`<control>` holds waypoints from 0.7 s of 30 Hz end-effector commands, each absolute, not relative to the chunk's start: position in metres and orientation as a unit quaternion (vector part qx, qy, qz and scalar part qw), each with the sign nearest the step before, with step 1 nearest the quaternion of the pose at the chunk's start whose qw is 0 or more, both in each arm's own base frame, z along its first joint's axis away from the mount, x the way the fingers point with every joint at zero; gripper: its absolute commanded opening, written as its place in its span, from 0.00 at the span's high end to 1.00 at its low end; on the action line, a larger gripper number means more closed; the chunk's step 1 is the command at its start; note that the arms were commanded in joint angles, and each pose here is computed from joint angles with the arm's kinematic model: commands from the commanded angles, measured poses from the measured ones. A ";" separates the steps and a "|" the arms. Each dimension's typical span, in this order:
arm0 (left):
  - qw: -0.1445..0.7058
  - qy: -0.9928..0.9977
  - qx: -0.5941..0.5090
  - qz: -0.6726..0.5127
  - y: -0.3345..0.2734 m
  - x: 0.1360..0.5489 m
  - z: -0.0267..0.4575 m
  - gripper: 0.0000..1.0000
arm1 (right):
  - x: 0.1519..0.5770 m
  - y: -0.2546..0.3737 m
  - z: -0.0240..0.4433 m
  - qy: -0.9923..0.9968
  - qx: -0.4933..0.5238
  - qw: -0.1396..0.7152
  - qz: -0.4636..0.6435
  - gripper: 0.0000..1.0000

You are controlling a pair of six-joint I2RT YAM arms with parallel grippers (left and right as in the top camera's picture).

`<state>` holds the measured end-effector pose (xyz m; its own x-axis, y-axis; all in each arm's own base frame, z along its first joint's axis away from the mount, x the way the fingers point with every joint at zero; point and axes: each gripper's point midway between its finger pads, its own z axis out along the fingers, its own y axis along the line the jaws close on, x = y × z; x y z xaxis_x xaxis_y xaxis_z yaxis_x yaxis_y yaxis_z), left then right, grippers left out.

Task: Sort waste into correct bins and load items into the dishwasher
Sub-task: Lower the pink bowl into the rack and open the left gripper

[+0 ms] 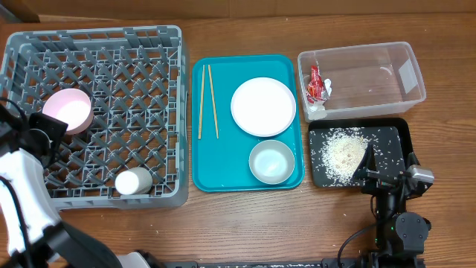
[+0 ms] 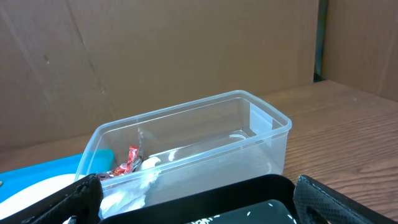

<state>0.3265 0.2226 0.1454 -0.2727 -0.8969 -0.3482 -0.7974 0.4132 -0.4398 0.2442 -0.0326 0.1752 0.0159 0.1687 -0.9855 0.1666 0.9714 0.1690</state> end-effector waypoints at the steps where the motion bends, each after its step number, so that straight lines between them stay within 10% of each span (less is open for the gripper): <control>1: 0.258 0.784 -0.542 -0.158 0.210 0.346 0.130 0.47 | 0.244 -0.034 0.174 0.698 0.123 0.705 -0.001 0.00; 8: 0.227 0.795 -0.540 -0.158 0.205 0.342 0.112 0.82 | 0.244 -0.034 0.174 0.698 0.123 0.705 -0.001 0.00; 21: 0.268 0.841 -0.467 0.055 0.215 0.293 0.235 0.96 | 0.244 -0.034 0.174 0.698 0.123 0.705 -0.001 0.00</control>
<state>0.3056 0.2034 0.1967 -0.3603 -0.8679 -0.3420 -0.8130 0.4719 -0.3410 0.2442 -0.0325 0.1753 0.0162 0.1687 -0.9855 0.1662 0.9715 0.1690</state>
